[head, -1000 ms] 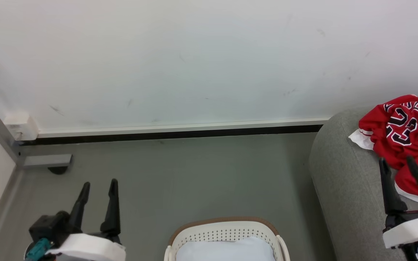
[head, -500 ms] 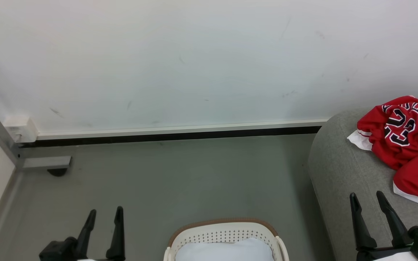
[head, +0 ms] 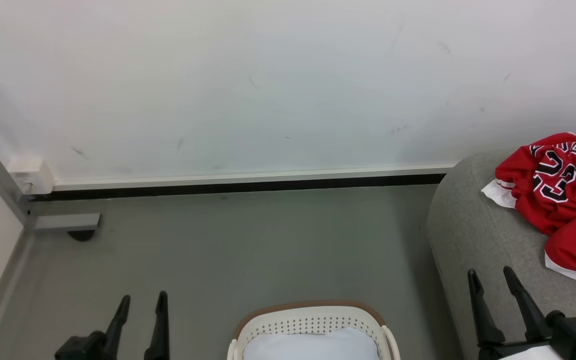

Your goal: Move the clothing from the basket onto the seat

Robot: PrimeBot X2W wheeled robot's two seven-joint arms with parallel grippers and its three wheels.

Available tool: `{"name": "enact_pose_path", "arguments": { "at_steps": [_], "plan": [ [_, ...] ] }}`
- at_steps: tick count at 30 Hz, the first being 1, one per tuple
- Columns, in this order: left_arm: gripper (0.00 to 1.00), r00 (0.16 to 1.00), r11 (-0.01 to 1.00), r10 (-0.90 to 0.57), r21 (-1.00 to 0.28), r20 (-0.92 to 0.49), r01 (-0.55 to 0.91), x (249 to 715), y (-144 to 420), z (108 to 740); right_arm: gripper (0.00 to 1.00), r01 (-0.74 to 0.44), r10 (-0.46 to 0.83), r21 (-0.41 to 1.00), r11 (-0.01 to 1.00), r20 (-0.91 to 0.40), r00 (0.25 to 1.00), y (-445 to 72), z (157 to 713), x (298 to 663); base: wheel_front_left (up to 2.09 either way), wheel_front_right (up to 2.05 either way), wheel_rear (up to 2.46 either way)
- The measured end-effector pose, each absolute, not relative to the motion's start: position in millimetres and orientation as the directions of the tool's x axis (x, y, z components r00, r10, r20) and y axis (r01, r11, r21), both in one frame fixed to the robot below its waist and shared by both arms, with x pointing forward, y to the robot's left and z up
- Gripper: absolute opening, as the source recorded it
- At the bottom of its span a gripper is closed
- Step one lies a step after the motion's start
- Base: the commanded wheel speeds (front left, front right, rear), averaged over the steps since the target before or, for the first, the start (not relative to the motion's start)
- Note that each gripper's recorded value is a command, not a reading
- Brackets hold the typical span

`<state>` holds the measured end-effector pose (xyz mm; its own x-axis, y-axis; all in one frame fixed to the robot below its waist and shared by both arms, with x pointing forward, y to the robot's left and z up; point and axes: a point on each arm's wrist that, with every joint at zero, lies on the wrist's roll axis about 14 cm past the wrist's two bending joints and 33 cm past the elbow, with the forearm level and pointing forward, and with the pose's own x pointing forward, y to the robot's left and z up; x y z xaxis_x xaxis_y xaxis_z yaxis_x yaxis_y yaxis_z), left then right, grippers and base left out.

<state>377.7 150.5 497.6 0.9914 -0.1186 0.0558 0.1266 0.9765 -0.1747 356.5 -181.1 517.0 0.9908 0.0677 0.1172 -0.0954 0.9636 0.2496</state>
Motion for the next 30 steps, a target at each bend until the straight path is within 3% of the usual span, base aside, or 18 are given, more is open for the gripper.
{"name": "enact_pose_path", "arguments": {
  "at_steps": [19, 20, 30],
  "plan": [
    [1.00, 0.991, 0.974, -0.128, -0.181, 0.050, 0.135, 378.9, 148.6, 495.5, 1.00, -0.117, 0.092, 0.259, 0.959, 0.104, 0.990, -172.1, 512.9, 357.7, 0.00, 0.00, 0.00],
    [0.00, 0.991, 0.974, -0.129, -0.182, 0.044, 0.135, 378.3, 148.0, 493.7, 0.00, -0.116, 0.093, 0.259, 0.959, 0.099, 0.991, -171.9, 511.2, 357.2, 0.00, 0.00, 0.00],
    [0.00, 0.994, 0.953, -0.094, -0.293, -0.053, 0.075, 369.6, 154.8, 468.2, 0.00, -0.063, 0.064, 0.368, 0.928, 0.010, 0.998, -174.5, 486.3, 349.5, 0.00, 0.00, 0.00]
  ]
}}
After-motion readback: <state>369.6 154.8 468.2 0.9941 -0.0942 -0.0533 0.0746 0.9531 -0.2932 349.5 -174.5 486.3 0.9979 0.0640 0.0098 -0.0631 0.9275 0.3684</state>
